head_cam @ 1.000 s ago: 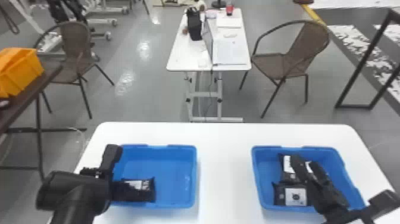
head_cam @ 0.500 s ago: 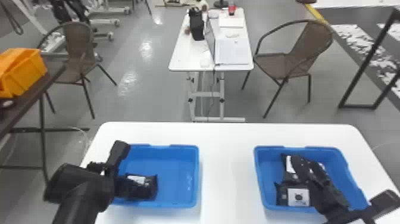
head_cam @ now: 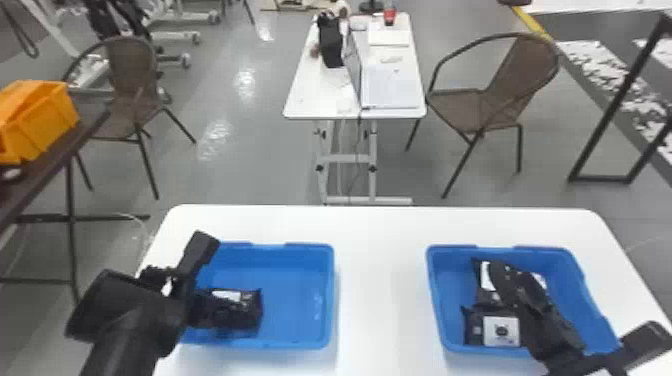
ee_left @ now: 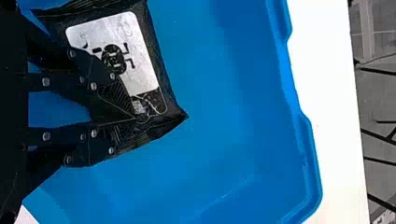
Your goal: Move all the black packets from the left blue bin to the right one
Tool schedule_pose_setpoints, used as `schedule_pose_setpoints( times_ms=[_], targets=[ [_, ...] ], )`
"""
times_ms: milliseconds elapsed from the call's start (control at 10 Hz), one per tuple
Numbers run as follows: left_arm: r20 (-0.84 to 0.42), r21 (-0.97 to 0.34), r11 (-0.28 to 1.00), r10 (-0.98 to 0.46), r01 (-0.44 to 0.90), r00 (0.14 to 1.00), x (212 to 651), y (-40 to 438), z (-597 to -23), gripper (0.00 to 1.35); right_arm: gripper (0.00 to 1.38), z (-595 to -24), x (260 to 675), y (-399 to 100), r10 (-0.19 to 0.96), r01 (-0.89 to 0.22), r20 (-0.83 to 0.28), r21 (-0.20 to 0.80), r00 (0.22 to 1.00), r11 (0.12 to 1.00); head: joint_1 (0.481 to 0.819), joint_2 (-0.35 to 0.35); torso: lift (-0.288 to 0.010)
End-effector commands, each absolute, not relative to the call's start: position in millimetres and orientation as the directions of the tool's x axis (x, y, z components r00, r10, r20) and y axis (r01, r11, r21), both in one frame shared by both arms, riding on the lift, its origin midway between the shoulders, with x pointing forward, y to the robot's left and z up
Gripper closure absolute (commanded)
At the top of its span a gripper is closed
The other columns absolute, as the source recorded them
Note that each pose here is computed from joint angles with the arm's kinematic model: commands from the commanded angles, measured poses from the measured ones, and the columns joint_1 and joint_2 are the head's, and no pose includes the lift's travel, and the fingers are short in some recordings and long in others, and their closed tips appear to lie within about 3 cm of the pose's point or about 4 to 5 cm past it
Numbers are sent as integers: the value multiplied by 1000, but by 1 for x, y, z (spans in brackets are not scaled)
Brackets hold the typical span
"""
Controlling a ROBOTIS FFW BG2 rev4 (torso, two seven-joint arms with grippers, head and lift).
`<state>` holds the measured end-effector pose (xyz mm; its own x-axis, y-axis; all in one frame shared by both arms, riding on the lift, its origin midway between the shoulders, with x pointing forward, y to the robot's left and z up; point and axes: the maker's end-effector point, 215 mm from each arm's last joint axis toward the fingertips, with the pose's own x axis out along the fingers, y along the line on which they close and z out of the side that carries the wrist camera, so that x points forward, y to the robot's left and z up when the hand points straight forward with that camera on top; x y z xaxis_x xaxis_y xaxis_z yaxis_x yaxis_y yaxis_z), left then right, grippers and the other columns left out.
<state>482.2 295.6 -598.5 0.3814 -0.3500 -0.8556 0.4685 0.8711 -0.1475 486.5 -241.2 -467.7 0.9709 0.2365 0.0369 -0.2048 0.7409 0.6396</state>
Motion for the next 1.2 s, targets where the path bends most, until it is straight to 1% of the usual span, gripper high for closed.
schedule_pose_setpoints(
  times_ms=[0, 100, 300, 500, 600, 800, 1100],
  targets=[
    [-848, -52, 853, -313, 519, 429, 499, 306, -566, 263, 208, -467, 487, -241, 237, -206, 39, 640, 971, 741, 695, 62, 0],
    [-853, -18, 825, -307, 565, 421, 504, 310, -552, 78, 208, -468, 486, -241, 237, -205, 37, 640, 971, 741, 695, 65, 0],
    [-879, 36, 792, -265, 609, 397, 506, 324, -545, 124, 208, -467, 488, -236, 246, -213, 40, 644, 968, 735, 695, 74, 0],
    [-916, 133, 703, -182, 699, 357, 510, 332, -549, 125, 208, -468, 488, -234, 248, -214, 39, 647, 968, 732, 695, 101, 0],
    [-927, 116, 680, -187, 724, 324, 507, 329, -560, 124, 208, -468, 488, -234, 249, -215, 41, 648, 968, 731, 695, 106, 0],
    [-924, 125, 685, -184, 718, 336, 510, 329, -569, 124, 208, -468, 488, -234, 247, -215, 42, 650, 968, 729, 695, 106, 0],
    [-933, 118, 679, -174, 725, 315, 507, 326, -591, 130, 208, -468, 488, -235, 247, -215, 45, 654, 968, 725, 695, 105, 0]
  ],
)
